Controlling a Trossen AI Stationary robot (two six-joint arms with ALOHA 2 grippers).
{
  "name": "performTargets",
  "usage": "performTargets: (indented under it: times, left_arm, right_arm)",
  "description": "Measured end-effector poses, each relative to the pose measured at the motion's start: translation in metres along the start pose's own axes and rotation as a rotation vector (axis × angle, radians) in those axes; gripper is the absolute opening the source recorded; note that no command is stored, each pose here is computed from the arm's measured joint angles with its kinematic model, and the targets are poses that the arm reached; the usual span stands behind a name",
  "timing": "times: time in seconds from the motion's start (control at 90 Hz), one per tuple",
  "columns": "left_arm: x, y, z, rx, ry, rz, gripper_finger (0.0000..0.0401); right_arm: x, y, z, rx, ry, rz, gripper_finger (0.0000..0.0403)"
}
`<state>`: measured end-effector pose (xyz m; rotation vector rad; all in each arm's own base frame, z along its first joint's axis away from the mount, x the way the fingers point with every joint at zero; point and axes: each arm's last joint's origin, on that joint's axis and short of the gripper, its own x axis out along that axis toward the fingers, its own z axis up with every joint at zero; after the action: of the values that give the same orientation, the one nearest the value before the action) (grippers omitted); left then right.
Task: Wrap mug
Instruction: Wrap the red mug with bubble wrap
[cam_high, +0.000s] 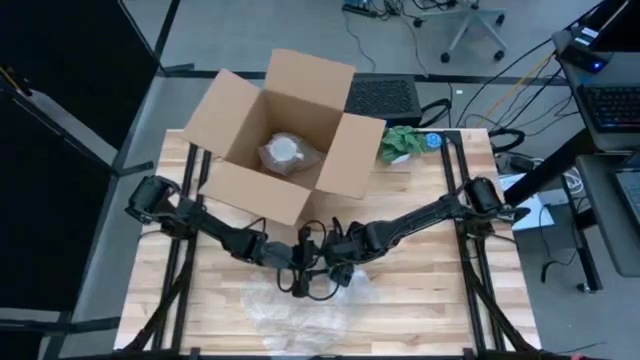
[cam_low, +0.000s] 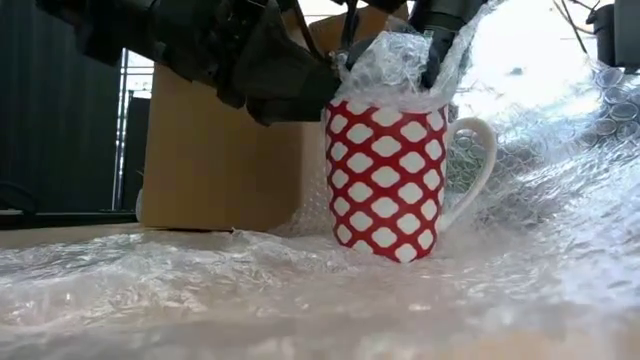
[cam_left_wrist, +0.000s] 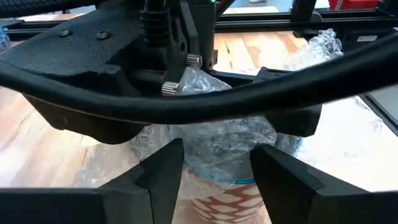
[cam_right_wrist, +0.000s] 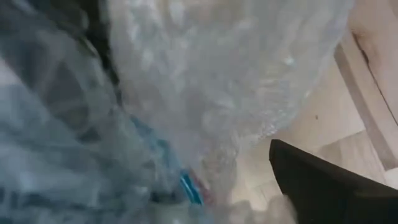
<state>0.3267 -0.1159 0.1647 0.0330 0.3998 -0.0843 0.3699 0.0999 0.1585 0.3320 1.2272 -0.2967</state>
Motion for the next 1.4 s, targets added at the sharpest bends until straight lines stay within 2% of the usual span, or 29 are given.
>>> performTargets:
  times: [0.133,0.322,0.489,0.689,0.778,1.056,1.4]
  left_arm:
    - [-0.012,0.002,0.009,0.004,0.014,-0.002,0.0180]
    - [-0.033,0.003,0.025,-0.076,0.017,-0.009,0.0180]
    - [-0.036,0.000,0.035,-0.117,-0.069,-0.028,0.0180]
    - [-0.017,-0.005,0.022,-0.125,-0.082,-0.034,0.0180]
    - [-0.006,-0.006,0.008,-0.136,-0.044,-0.028,0.0180]
    - [0.005,-0.007,-0.003,-0.137,-0.031,-0.020,0.0180]
    - [0.011,-0.008,-0.010,-0.129,-0.015,-0.013,0.0180]
  right_arm:
    - [-0.004,0.000,0.000,-0.007,-0.007,0.004,0.0265]
    - [-0.005,0.000,0.000,-0.011,-0.013,0.006,0.0265]
    - [-0.005,0.000,0.001,-0.024,-0.021,0.013,0.0265]
    - [-0.005,0.001,0.001,-0.029,-0.025,0.015,0.0265]
    - [-0.005,0.001,0.002,-0.028,-0.025,0.021,0.0265]
    - [-0.005,0.001,0.003,-0.028,-0.038,0.028,0.0265]
    - [-0.033,-0.003,0.005,-0.028,-0.087,0.048,0.0265]
